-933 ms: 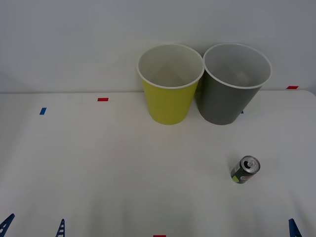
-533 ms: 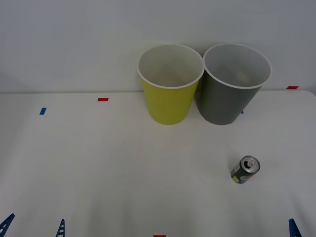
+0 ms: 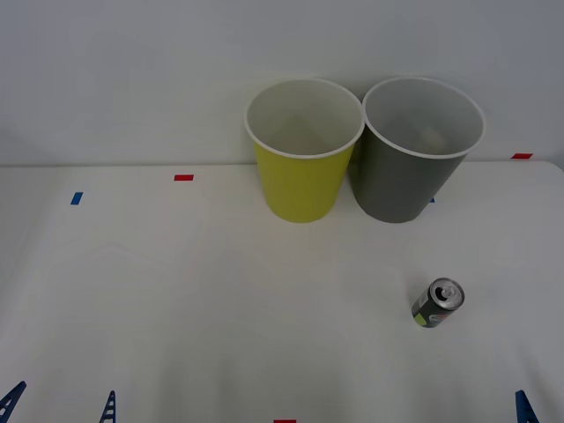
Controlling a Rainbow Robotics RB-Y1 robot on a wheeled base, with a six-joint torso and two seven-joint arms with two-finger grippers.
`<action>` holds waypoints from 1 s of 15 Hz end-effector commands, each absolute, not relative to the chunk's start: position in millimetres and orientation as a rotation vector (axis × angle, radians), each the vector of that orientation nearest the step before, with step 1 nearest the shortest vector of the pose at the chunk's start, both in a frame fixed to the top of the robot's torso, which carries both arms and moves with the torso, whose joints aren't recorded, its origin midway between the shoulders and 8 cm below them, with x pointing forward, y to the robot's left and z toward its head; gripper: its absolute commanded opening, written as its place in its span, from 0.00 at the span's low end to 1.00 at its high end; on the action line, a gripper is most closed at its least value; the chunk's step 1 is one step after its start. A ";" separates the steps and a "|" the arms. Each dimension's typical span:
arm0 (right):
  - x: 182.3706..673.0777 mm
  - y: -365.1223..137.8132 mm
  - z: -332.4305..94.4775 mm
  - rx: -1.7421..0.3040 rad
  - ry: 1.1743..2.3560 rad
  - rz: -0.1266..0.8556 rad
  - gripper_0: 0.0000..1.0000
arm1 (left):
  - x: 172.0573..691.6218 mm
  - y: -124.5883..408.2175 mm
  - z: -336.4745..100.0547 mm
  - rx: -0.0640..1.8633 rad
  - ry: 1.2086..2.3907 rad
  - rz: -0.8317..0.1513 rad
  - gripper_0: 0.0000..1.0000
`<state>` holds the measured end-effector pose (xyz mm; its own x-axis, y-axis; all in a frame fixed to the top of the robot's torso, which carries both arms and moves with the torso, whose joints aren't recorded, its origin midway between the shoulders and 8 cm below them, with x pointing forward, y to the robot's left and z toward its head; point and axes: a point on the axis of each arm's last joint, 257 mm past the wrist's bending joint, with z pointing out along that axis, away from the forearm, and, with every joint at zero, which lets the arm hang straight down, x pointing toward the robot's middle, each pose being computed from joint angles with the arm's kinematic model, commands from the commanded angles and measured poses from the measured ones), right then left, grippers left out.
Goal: Put cans in the gray bin and PET bottles in the light green bin.
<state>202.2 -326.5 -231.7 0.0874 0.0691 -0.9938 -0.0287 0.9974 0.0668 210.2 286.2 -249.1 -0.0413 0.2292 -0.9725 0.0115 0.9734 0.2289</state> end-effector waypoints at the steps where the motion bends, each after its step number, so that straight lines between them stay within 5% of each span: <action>1: 202.2 -326.5 -231.7 0.033 1.482 0.073 1.00 | 210.2 286.2 -249.1 0.188 1.606 0.177 1.00; 15: 202.2 -326.5 -231.7 0.033 1.482 0.073 1.00 | 210.2 286.2 -249.1 0.188 1.606 0.177 1.00</action>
